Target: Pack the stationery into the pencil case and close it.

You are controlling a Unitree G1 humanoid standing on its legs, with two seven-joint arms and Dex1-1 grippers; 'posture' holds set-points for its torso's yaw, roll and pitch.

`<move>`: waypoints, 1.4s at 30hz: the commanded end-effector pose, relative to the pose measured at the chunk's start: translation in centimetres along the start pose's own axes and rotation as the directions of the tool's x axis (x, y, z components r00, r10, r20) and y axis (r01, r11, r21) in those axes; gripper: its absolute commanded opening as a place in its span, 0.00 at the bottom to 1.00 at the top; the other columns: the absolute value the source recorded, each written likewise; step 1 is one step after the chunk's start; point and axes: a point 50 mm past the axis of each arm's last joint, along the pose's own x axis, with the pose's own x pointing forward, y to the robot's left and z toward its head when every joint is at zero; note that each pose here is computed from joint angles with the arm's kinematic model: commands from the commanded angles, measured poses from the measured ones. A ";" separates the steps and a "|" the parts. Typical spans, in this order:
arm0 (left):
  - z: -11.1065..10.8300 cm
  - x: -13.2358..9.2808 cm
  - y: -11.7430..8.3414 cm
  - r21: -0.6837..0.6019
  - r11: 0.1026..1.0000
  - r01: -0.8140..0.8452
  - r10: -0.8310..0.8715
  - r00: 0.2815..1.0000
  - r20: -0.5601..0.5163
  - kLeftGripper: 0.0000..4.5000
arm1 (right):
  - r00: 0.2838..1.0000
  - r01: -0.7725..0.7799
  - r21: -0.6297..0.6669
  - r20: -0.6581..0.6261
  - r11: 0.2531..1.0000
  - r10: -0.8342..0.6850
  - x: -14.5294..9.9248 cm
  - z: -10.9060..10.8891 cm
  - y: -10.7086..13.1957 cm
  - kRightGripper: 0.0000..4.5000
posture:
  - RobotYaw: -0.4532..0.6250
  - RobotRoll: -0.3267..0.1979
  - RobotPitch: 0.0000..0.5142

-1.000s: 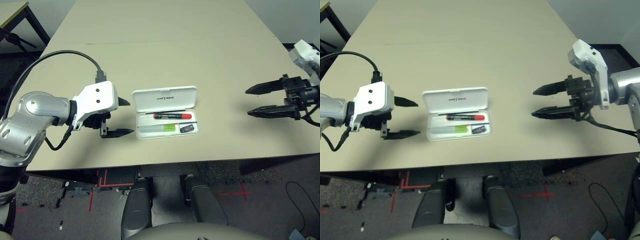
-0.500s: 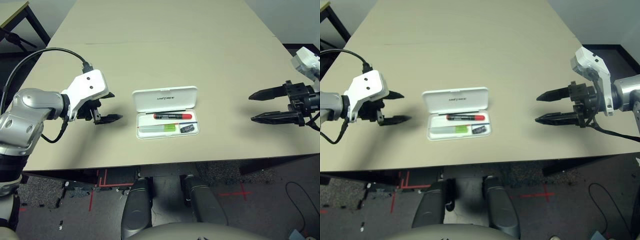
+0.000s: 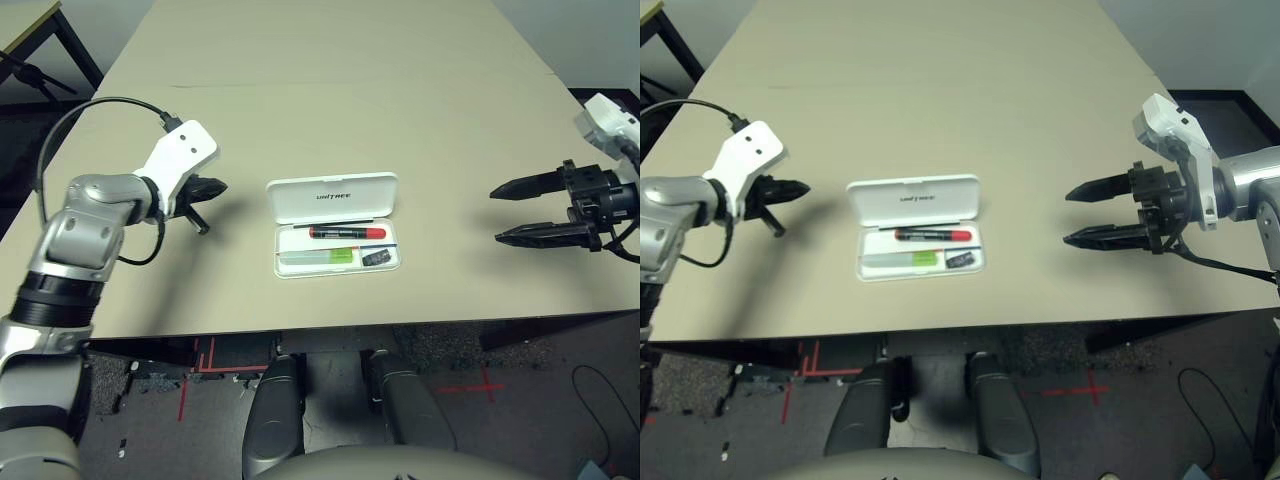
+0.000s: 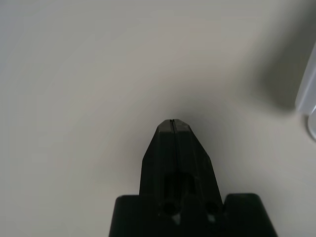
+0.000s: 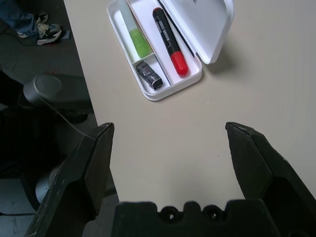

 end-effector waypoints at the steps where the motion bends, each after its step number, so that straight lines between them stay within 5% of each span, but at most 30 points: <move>1: 0.5 1.0 -0.1 0.008 1.000 -0.026 0.025 1.000 0.017 0.01 | 1.000 -0.029 0.008 -0.005 1.000 0.029 0.6 -0.1 0.4 1.00 | 0.37 0.62 0.39; 10: 1.8 2.5 -1.6 0.008 0.999 0.047 -0.048 0.994 0.094 0.01 | 0.999 -0.043 0.015 -0.013 0.999 0.044 0.9 -0.2 0.7 1.00 | 0.36 0.62 0.41; 22: 3.3 1.2 -5.2 0.077 0.946 0.315 -0.323 0.934 0.155 0.01 | 0.999 -0.045 0.012 -0.023 0.999 0.046 1.3 -0.4 0.4 1.00 | 0.37 0.62 0.41; 42: 2.0 0.4 -9.8 0.159 0.834 0.528 -0.544 0.835 0.084 0.01 | 0.996 -0.069 0.007 -0.050 0.998 0.069 2.1 -0.9 0.4 1.00 | 0.37 0.62 0.41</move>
